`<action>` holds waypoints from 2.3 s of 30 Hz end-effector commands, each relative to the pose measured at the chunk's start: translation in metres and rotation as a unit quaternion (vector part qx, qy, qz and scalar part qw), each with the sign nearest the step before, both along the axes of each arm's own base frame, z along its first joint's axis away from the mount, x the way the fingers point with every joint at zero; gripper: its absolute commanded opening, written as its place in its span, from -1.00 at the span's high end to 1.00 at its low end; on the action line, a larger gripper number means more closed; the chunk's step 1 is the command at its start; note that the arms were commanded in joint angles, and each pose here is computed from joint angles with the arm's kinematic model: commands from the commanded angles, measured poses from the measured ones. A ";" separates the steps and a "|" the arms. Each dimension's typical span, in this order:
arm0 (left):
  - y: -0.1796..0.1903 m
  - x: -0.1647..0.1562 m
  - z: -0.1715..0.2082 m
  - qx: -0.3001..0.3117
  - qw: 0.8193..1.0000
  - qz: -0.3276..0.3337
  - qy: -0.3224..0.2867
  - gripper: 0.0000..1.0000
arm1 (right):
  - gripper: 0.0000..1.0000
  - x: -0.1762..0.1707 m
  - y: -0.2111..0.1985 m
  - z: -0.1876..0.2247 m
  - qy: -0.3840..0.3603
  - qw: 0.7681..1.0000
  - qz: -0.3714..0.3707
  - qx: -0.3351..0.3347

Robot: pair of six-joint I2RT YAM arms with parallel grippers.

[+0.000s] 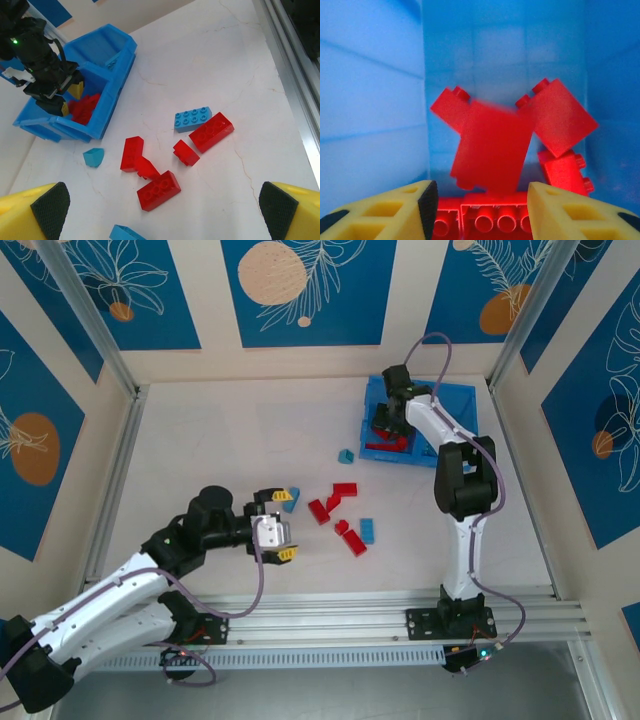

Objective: Sort the legos into containers by color

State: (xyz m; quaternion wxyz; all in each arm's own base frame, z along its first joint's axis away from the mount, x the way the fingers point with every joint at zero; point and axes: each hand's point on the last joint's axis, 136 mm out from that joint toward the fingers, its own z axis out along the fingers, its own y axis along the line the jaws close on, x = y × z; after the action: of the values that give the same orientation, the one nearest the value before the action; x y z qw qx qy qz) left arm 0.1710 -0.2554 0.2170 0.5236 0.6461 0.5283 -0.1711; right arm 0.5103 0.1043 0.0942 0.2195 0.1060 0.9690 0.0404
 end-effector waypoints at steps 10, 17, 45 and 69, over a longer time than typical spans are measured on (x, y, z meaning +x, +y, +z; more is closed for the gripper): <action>-0.019 0.054 0.026 -0.058 0.985 0.108 0.121 -1.00 | -0.14 -0.099 0.011 0.147 -0.103 0.990 0.035 0.087; -0.066 0.135 0.011 -0.055 0.937 0.229 0.256 -1.00 | -0.38 -0.226 0.021 0.186 -0.146 0.971 0.085 0.170; -0.138 0.277 -0.146 0.134 0.979 -0.062 0.139 -0.87 | -0.57 -0.341 -0.012 0.192 -0.130 0.971 0.059 0.194; -0.134 0.272 -0.160 0.158 0.972 -0.061 0.164 0.30 | -0.57 -0.350 -0.019 0.191 -0.113 0.974 0.026 0.197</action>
State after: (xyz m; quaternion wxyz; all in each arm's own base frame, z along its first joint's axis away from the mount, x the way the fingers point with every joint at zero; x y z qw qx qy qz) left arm 0.4529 -0.3916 0.0386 0.3058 0.7221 0.5879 -0.1987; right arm 0.1660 0.0871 0.2808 0.2988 0.1110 0.9152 0.2464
